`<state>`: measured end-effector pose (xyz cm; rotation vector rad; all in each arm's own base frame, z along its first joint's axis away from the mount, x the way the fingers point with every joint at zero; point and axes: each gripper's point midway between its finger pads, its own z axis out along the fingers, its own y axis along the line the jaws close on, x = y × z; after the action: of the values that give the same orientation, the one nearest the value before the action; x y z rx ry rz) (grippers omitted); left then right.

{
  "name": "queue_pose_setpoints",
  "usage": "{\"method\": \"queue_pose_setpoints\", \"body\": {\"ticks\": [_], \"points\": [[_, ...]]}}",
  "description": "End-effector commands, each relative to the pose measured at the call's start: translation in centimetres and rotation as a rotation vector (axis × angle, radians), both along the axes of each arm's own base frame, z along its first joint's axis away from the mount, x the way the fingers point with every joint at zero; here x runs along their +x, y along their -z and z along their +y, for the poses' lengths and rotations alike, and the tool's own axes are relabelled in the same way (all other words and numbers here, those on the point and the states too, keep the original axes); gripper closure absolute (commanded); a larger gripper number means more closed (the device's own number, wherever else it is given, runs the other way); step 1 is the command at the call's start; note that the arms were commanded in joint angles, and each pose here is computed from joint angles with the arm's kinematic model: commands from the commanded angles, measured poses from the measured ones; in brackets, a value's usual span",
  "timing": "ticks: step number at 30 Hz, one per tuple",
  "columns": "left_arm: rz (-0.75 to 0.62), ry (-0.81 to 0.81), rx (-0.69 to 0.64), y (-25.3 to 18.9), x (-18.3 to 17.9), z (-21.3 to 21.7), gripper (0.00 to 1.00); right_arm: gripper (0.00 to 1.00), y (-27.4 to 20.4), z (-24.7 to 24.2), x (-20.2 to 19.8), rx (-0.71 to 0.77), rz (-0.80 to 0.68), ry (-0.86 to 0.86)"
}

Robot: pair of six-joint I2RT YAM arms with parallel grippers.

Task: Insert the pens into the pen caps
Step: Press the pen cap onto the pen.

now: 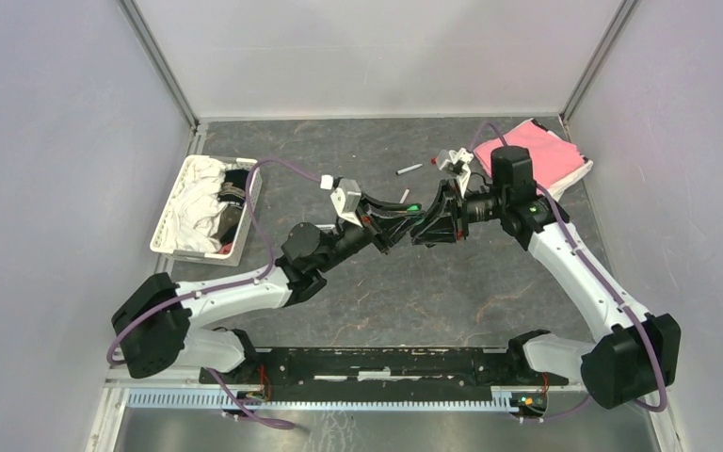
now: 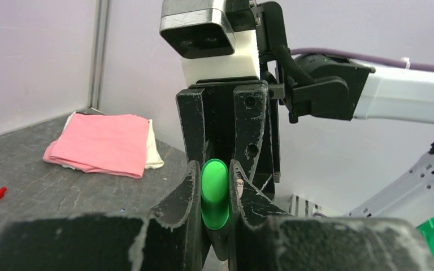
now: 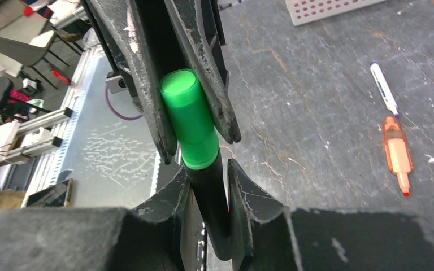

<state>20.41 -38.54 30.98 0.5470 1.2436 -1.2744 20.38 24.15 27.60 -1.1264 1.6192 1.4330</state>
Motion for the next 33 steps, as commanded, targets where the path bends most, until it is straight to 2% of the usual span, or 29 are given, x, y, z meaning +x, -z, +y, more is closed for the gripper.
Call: {"method": "queue_pose_setpoints", "body": {"ticks": [1, 6, 11, 14, 17, 21, 23, 25, 29, 33], "points": [[0.526, 0.579, 0.856, 26.6, -18.4, 5.4, 0.98, 1.0, -13.6, -0.9, 4.0, 0.232, -0.523, 0.11], [0.564, 0.565, 0.895, 28.0, -18.7, 6.2, 0.98, 1.0, -13.5, -1.0, 4.5, 0.222, -0.526, 0.132], [0.577, 0.662, 0.78, 26.8, -19.6, 4.2, 0.98, 1.0, -13.0, -1.0, 4.4, 0.228, -0.498, 0.134], [0.593, 0.667, 0.723, 26.6, -19.4, 2.9, 0.98, 1.0, -12.3, -1.0, 4.3, 0.224, -0.482, 0.137], [0.582, 0.598, 0.642, 24.9, -17.7, 1.2, 0.98, 1.0, -10.5, -0.9, 4.3, 0.206, -0.446, 0.137], [0.591, 0.378, 0.46, 20.8, -12.5, -0.1, 0.98, 1.0, -6.9, -1.2, 5.2, 0.108, -0.454, 0.157], [0.586, 0.287, 0.362, 18.2, -10.1, 0.0, 0.97, 1.0, -3.8, -1.5, 5.1, 0.051, -0.403, 0.143], [0.566, 0.2, 0.325, 16.5, -8.3, 0.0, 0.95, 1.0, -1.2, -1.5, 4.8, 0.032, -0.356, 0.134], [0.525, 0.075, 0.304, 14.5, -5.3, 0.5, 0.87, 1.0, 2.0, -1.8, 4.5, 0.013, -0.312, 0.15], [0.545, -0.054, 0.214, 13.0, -2.3, 2.2, 0.71, 1.0, 4.1, -1.8, 4.2, -0.014, -0.267, 0.135]]}}
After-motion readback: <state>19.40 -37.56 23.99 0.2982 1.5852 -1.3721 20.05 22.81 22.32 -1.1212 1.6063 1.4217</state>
